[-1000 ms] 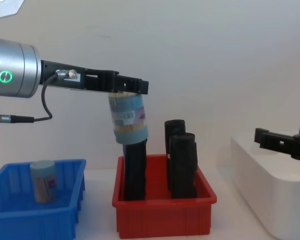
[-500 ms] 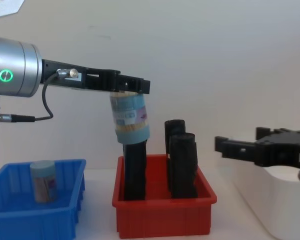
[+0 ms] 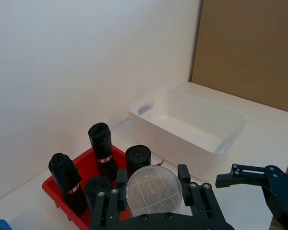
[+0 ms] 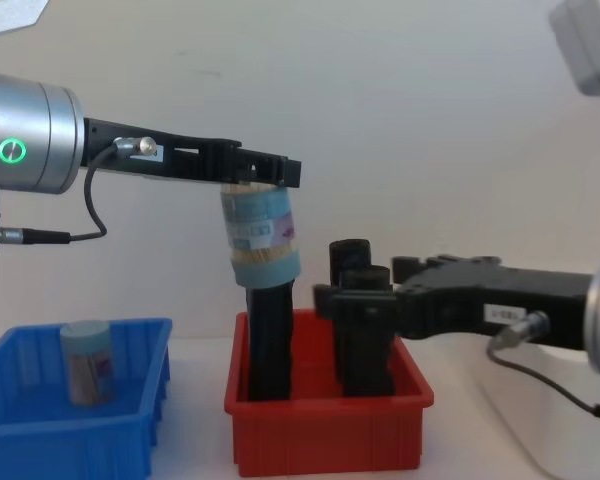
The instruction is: Pick the cotton swabs from the blue box and place them into the white box.
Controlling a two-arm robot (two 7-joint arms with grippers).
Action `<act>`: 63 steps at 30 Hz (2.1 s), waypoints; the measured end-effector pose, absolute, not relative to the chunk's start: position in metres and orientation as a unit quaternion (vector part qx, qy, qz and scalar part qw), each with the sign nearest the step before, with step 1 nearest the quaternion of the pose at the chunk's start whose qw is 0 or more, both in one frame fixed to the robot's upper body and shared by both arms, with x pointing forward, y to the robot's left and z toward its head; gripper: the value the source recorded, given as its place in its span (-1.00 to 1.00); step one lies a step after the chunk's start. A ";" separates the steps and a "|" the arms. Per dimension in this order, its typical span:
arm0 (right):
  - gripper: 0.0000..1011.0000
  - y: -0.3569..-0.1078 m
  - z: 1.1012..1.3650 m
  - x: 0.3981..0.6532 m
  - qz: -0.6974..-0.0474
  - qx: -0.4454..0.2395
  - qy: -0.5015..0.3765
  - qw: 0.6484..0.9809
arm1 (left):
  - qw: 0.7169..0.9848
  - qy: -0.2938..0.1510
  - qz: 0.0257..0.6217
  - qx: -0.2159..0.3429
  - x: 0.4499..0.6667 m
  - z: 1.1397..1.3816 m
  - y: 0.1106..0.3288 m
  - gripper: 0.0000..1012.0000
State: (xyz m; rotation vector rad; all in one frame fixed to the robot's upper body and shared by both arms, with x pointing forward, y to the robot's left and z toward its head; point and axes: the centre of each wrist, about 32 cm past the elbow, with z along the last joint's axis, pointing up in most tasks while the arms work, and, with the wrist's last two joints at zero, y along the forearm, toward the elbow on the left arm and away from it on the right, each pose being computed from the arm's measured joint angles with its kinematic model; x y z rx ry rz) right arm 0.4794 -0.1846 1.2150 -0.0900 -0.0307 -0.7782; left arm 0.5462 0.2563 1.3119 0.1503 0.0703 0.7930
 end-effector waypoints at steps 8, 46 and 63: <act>0.98 -0.169 1.225 0.489 -0.353 -0.052 -0.029 0.934 | 0.919 0.034 0.386 0.073 0.546 1.312 0.256 0.27; 0.98 -0.148 1.242 0.521 -0.373 -0.075 -0.059 0.923 | 0.919 0.034 0.386 0.073 0.546 1.312 0.256 0.27; 0.98 -0.137 1.242 0.539 -0.362 -0.070 -0.061 0.928 | 0.919 0.034 0.386 0.073 0.546 1.312 0.256 0.27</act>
